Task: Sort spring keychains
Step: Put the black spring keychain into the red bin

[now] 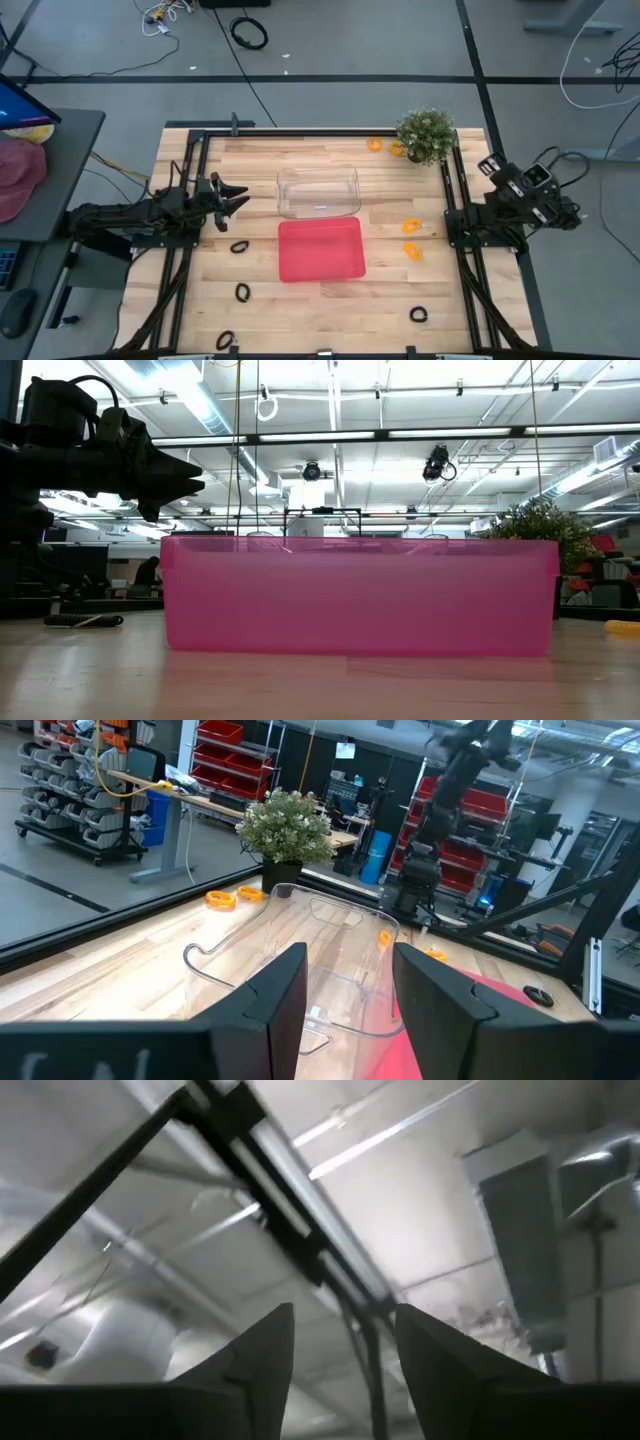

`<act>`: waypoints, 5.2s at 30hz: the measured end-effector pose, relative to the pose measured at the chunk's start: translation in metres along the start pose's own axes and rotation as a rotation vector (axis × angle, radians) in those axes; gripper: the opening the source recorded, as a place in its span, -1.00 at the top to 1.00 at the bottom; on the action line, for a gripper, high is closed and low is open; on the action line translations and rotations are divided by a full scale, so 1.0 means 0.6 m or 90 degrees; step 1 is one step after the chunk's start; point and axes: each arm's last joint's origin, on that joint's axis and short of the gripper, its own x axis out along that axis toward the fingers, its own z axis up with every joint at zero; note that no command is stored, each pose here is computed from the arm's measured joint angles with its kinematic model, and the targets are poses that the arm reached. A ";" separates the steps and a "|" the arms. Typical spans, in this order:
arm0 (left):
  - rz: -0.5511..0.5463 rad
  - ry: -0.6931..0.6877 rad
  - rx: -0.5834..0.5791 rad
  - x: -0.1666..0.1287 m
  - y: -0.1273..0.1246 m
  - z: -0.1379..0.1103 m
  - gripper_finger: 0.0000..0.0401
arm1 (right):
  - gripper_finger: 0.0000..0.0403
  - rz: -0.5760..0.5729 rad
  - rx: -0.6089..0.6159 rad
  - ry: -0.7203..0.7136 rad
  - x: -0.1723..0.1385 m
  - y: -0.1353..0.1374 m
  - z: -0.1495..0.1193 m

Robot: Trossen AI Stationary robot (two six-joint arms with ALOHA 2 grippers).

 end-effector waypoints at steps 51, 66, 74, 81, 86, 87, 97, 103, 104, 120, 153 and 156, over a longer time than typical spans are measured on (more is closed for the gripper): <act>0.000 0.000 0.000 0.000 0.000 0.000 0.23 | 0.11 0.019 -0.003 0.694 0.352 0.086 -0.131; 0.000 0.000 0.000 0.000 0.000 0.000 0.23 | 0.11 -0.074 -0.116 0.955 0.407 0.189 -0.189; 0.000 0.000 0.000 0.000 0.000 0.000 0.23 | 0.11 -0.172 0.039 1.105 0.399 0.207 -0.224; 0.000 0.000 0.000 0.000 0.000 0.000 0.23 | 0.11 -0.303 0.171 1.197 0.380 0.200 -0.250; 0.000 0.000 0.000 0.000 0.000 0.000 0.23 | 0.11 -0.401 0.213 1.262 0.350 0.204 -0.283; 0.000 0.000 0.000 0.000 0.000 0.000 0.23 | 0.11 -0.415 0.224 1.282 0.343 0.207 -0.291; 0.000 0.000 0.000 0.000 0.000 0.000 0.23 | 0.11 -0.575 0.283 1.424 0.248 0.225 -0.346; 0.000 0.000 0.000 0.000 0.000 0.000 0.23 | 0.11 -0.558 0.313 1.521 0.187 0.236 -0.372; 0.000 0.000 0.000 0.000 0.000 0.000 0.23 | 0.11 -0.543 0.309 1.525 0.177 0.237 -0.377; 0.000 -0.003 -0.001 0.000 0.000 0.001 0.23 | 0.11 -0.389 0.469 1.362 0.100 0.259 -0.459; -0.001 -0.004 -0.001 0.000 0.000 0.001 0.23 | 0.11 -0.422 0.157 1.494 -0.020 0.226 -0.450; -0.001 -0.004 -0.001 0.000 0.000 0.001 0.23 | 0.11 -0.418 0.201 1.501 -0.059 0.223 -0.452</act>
